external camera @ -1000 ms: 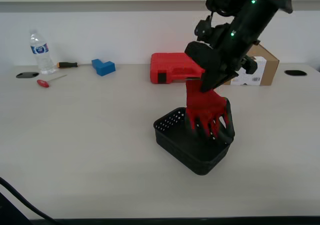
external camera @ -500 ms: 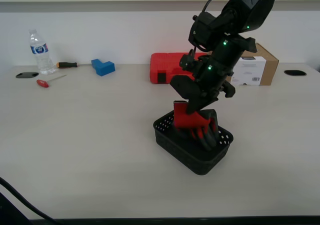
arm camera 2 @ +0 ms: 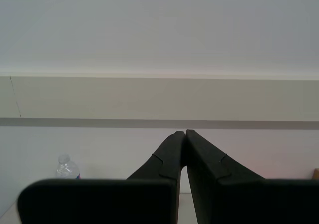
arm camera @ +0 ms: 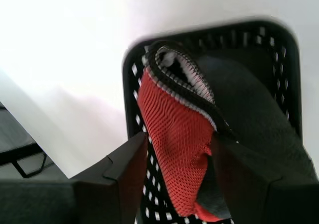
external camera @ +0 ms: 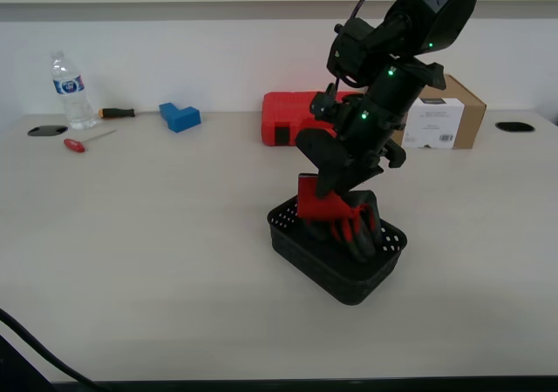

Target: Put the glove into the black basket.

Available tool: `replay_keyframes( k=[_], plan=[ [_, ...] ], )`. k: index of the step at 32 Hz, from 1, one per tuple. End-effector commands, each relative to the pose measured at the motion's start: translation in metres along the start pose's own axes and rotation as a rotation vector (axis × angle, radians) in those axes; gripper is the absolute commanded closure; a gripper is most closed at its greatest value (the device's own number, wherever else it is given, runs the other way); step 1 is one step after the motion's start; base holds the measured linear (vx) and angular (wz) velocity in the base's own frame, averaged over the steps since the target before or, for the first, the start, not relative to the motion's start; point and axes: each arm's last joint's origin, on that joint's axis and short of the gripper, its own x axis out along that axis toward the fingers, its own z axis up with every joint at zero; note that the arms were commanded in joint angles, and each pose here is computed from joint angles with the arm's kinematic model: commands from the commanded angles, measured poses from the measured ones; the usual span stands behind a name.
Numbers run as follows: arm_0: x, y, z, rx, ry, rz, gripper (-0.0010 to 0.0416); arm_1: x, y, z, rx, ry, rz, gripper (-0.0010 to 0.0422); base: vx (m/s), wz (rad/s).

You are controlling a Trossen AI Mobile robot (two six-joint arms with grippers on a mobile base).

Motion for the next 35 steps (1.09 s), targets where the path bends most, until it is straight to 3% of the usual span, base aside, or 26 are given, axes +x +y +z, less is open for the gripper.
replay_keyframes(
  k=[1, 6, 10, 14, 17, 23, 35],
  plan=[
    [-0.009, 0.004, 0.007, -0.026, -0.054, 0.004, 0.0216, 0.0, 0.0, 0.0, 0.0, -0.003, 0.0, 0.0412, 0.0, 0.0],
    [-0.037, 0.015, 0.019, -0.066, -0.152, 0.0, 0.0206, 0.0, 0.0, 0.0, 0.0, -0.003, 0.0, 0.0412, 0.0, 0.0],
    [-0.064, 0.023, 0.026, -0.089, -0.235, -0.047, 0.0206, 0.0, 0.0, 0.0, 0.0, -0.001, 0.0, 0.0412, 0.0, 0.0],
    [-0.113, 0.027, 0.036, -0.1, -0.402, -0.164, 0.0207, 0.0, 0.0, 0.0, 0.0, 0.001, 0.0, 0.0412, 0.0, 0.0],
    [-0.146, 0.014, 0.037, -0.065, -0.512, -0.243, 0.0207, 0.0, 0.0, 0.0, 0.0, 0.005, 0.0, 0.0412, 0.0, 0.0],
    [-0.164, -0.014, 0.032, 0.006, -0.547, -0.289, 0.0207, 0.0, 0.0, -0.001, 0.001, 0.009, 0.0, 0.0412, 0.0, 0.0],
    [-0.165, -0.015, 0.032, 0.01, -0.544, -0.29, 0.0207, 0.0, 0.0, -0.001, 0.0, 0.01, 0.0, 0.0412, 0.0, 0.0]
  ],
)
